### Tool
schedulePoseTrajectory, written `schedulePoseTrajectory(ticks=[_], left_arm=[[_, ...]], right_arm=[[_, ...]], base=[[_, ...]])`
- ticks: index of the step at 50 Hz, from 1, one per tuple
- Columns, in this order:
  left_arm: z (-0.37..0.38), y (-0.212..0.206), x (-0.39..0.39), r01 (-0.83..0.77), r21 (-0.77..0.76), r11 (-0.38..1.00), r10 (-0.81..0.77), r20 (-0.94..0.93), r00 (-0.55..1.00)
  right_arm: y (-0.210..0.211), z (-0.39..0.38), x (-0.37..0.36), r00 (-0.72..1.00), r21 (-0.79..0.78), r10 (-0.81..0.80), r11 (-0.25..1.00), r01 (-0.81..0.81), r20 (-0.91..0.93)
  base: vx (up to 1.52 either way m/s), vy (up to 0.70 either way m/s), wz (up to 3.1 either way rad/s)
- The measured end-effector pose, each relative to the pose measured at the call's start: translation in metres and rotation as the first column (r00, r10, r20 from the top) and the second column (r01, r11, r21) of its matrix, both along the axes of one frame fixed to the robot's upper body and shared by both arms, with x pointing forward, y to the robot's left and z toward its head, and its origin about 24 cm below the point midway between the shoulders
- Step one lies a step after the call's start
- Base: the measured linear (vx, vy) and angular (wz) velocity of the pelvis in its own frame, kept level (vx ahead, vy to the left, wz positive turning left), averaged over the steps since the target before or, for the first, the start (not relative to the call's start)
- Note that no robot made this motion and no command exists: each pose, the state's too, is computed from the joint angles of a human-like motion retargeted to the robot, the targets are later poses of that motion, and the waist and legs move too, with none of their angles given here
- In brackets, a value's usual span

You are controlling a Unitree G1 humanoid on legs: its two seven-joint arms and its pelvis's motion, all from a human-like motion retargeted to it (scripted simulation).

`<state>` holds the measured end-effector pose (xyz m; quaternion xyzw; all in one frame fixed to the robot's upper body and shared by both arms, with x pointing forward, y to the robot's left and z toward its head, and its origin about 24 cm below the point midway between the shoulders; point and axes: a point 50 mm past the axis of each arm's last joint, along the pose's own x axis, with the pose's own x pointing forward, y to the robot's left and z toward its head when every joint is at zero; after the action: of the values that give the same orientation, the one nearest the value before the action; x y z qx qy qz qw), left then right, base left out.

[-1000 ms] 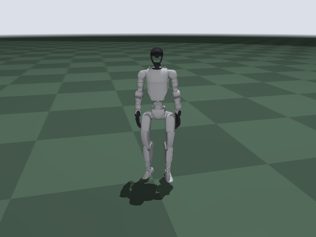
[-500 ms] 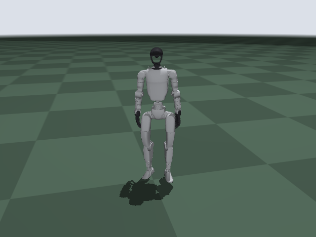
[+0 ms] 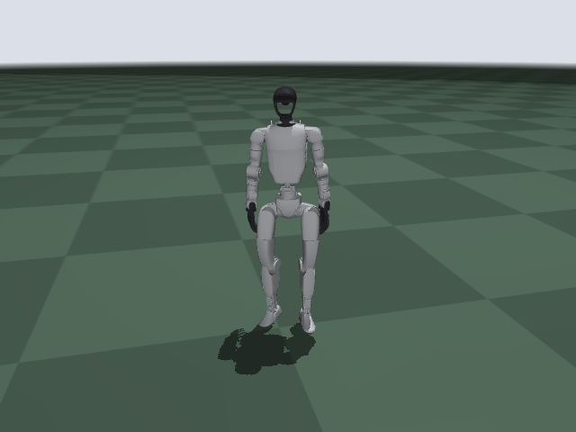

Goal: Upper body actions

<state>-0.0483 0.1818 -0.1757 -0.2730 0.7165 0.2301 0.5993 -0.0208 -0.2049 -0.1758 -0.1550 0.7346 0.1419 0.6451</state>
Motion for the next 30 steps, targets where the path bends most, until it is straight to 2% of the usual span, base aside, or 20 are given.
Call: schedulePoseTrajectory(ticks=[30], left_arm=[[-0.0002, -0.0012, 0.0005, -0.008, -0.001, 1.0, 0.008, 0.002, 1.0]], right_arm=[[0.0007, 0.0, -0.0003, 1.0, 0.007, -0.001, 1.0, 0.001, -0.003]], base=[[0.0, 0.0, 0.0]])
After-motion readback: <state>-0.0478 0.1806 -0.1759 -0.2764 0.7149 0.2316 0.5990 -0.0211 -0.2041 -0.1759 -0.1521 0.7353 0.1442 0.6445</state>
